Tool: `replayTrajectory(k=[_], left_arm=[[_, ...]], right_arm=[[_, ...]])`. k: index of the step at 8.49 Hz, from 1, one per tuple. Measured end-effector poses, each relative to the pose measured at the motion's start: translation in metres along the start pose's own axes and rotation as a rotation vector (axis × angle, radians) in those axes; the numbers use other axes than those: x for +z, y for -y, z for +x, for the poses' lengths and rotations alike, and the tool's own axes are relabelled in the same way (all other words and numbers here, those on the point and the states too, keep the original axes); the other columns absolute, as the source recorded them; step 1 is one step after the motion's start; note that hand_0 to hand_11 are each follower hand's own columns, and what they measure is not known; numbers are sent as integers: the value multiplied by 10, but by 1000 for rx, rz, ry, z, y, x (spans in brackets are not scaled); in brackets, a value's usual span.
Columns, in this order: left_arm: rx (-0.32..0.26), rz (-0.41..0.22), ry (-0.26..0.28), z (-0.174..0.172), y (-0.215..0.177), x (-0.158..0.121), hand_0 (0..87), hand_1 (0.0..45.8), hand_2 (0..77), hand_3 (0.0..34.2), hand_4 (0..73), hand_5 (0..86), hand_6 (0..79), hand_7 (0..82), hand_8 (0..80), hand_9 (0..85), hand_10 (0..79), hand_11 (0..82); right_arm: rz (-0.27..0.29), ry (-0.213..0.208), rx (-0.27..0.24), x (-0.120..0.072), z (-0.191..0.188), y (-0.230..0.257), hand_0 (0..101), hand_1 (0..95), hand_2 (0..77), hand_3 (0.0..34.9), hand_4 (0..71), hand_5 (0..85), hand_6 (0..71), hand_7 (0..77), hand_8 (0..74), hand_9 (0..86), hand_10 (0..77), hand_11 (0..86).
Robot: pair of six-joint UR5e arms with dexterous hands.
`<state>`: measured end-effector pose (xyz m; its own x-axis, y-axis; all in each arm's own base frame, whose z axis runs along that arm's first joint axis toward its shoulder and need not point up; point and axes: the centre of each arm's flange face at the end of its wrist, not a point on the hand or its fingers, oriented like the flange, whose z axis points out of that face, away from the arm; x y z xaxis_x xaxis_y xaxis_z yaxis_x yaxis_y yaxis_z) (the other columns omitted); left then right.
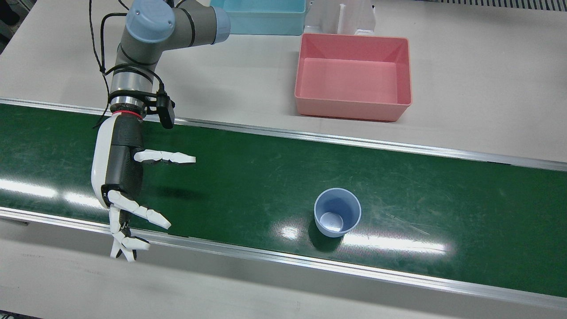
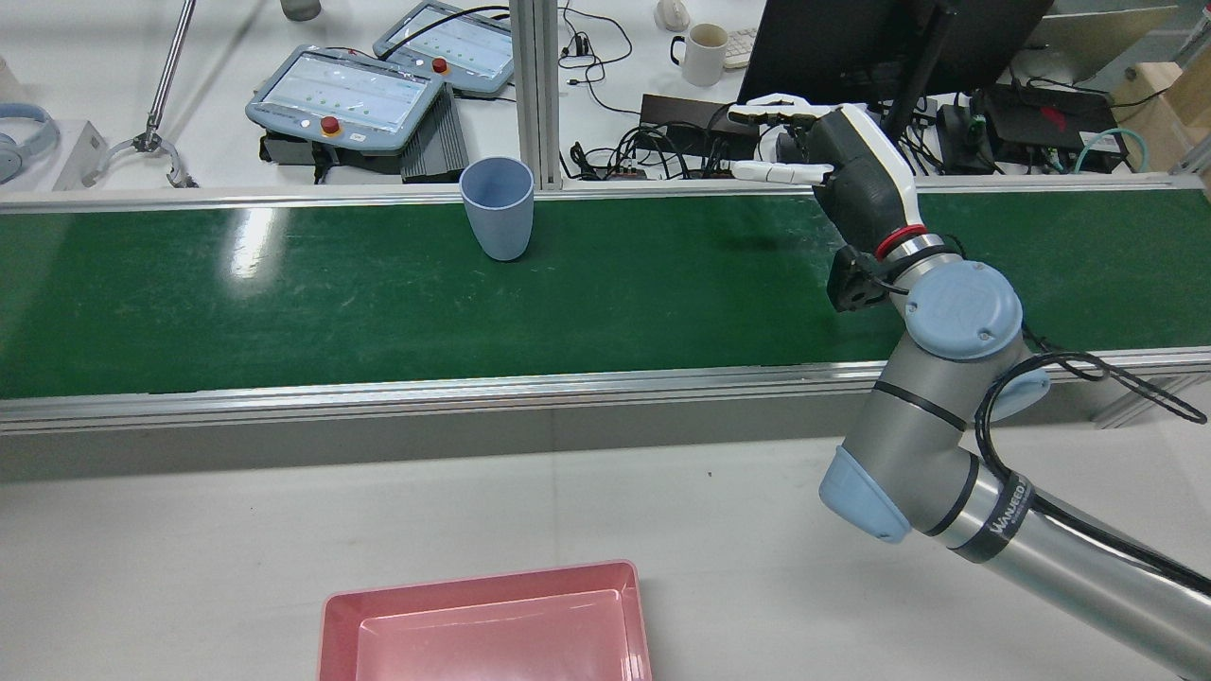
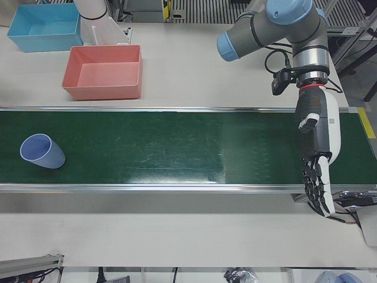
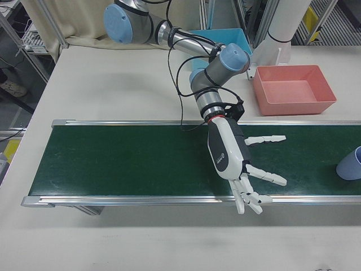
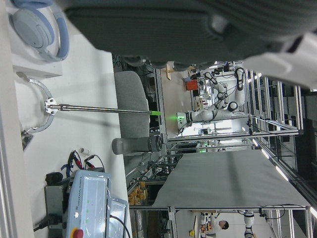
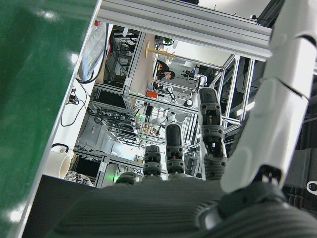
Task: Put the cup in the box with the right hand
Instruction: 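Swing the right hand in over the belt ahead of the cup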
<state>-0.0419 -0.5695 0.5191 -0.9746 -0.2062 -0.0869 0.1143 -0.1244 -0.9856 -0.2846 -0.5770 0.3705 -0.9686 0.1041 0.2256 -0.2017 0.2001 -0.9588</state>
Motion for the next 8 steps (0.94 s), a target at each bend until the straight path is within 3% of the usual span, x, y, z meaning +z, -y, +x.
replayTrajectory(k=[1,2,4,5,6,8], left_arm=[[0,1,0,0,0,0,0,5,5,0,0,0,0,0,0,5,0,0],[0,1,1,0,0,0,0,5,5,0,0,0,0,0,0,5,0,0],[0,1,1,0,0,0,0,5,5,0,0,0,0,0,0,5,0,0],[0,0,1,0,-1,0,0,5,5,0,0,0,0,0,0,5,0,0],[0,-1,0,0,-1,0,0,5,5,0,0,0,0,0,0,5,0,0],[0,-1,-1,0,-1,0,0,5,5,0,0,0,0,0,0,5,0,0]], right_arm=[[6,-5,-7,11,9,-3,509,153,65,6,327,38,82,387,76,142,0,22],[8,-9,-13,22,16,-8,489,115,65,5,360,22,65,404,76,142,5,11],[-5,-7,-32,35,21,-25,462,71,65,26,322,16,65,365,76,131,0,11],[-15,-6,-43,37,22,-32,427,54,49,37,305,16,65,365,60,114,0,11],[-22,-11,-50,35,26,-37,443,98,60,41,316,11,54,371,60,114,0,11],[-32,-41,-61,27,46,-42,451,65,71,41,289,11,54,376,60,120,5,11]])
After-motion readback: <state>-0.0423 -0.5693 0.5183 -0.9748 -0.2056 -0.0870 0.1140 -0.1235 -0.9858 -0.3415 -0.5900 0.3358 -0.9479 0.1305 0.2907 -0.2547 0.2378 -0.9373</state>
